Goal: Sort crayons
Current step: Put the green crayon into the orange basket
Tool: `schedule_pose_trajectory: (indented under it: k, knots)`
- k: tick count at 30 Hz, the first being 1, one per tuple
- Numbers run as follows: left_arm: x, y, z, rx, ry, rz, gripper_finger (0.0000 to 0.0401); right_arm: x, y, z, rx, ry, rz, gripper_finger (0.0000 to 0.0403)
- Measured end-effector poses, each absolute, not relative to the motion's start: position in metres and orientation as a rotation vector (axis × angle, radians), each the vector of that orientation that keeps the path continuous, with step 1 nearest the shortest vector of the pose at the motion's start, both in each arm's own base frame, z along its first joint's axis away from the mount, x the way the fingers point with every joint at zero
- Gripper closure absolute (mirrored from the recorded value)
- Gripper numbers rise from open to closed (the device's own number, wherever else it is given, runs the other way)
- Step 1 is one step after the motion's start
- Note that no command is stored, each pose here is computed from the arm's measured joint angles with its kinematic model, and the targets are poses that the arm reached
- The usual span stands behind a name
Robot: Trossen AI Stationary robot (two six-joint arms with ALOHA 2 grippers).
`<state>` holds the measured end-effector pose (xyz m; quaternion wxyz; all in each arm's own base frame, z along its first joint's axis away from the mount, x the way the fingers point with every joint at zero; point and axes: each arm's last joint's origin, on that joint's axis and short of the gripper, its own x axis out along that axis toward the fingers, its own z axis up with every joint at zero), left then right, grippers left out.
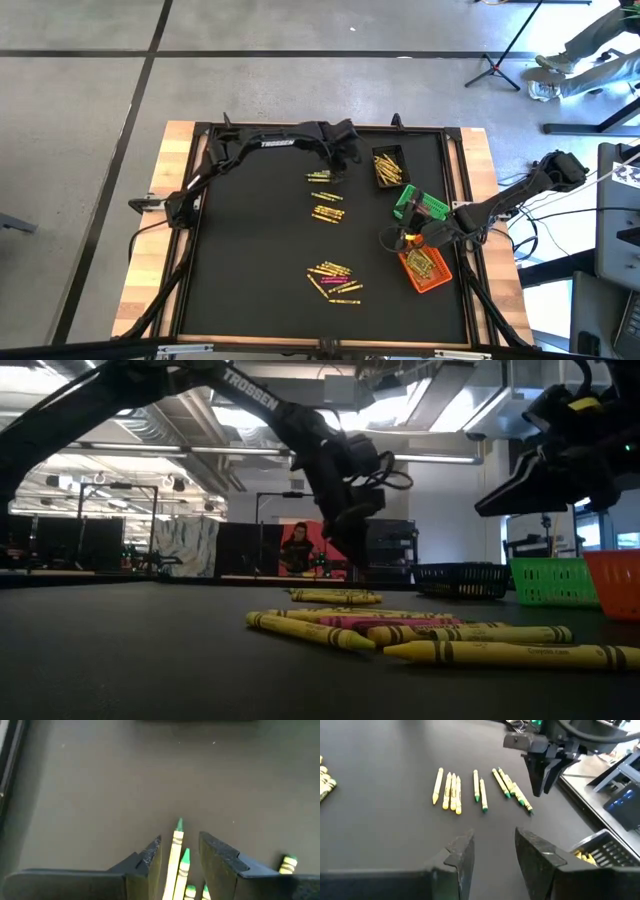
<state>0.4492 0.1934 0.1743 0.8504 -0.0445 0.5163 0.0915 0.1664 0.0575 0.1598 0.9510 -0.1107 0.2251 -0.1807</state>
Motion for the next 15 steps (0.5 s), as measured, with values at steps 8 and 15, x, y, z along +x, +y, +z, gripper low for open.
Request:
schedule_pose_trajectory:
  k: [8,15]
  knots:
    - [0.457,0.18,0.177,-0.055,1.091,0.214,0.0289,0.165,0.057,0.158,-0.229,0.464,-0.367,0.0265]
    - [0.457,0.184,0.178,-0.063,1.071,0.241,0.0289,0.165,0.057,0.158,-0.234,0.465,-0.367,0.0265]
